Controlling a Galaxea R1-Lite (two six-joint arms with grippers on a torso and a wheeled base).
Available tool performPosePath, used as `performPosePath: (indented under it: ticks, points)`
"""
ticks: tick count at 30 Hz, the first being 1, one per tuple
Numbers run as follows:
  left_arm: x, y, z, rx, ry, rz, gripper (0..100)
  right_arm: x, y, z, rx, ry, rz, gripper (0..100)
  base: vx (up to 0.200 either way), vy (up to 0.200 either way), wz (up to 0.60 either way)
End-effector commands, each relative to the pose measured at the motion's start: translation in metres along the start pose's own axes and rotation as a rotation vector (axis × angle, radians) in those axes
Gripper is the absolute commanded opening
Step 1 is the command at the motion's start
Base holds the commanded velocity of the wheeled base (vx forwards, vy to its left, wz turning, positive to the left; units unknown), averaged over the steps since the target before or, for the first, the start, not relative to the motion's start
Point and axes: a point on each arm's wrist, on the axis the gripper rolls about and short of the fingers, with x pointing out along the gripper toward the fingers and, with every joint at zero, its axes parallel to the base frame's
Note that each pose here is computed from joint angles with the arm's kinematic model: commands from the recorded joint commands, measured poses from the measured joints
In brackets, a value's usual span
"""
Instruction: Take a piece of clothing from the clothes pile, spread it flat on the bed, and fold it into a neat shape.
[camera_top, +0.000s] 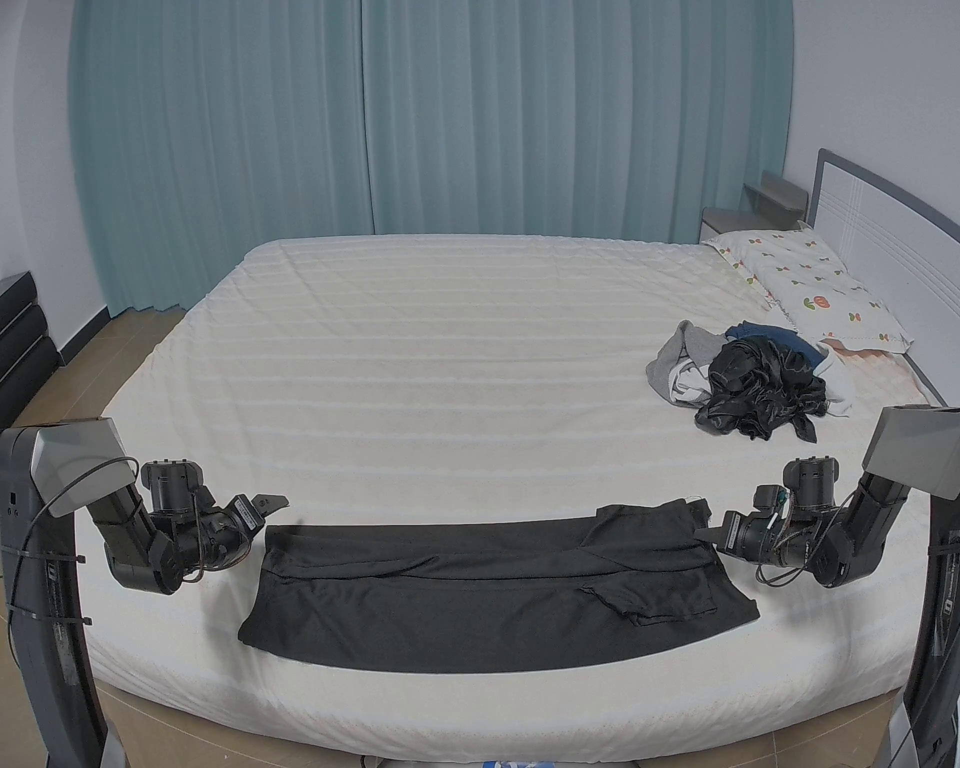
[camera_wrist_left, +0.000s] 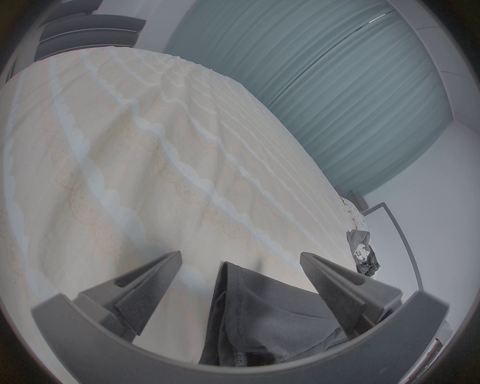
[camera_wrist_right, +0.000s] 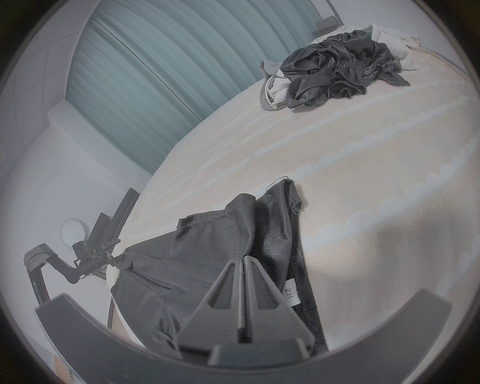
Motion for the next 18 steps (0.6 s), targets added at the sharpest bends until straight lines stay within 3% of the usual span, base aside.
performPosePath:
  ticks: [1, 8, 18]
  points:
    - [0.000, 0.001, 0.000, -0.001, 0.000, 0.001, 100, -0.002, 0.001, 0.001, -0.002, -0.003, 0.000, 0, 0.000, 0.000, 0.00]
    - [0.000, 0.000, 0.000, -0.001, -0.001, 0.000, 100, -0.017, 0.006, 0.012, 0.005, -0.018, 0.068, 0, 0.000, 0.000, 0.00]
    - [0.000, 0.000, 0.000, -0.001, -0.001, 0.000, 100, -0.014, -0.002, 0.005, 0.038, 0.049, 0.031, 0, 0.000, 0.000, 0.00]
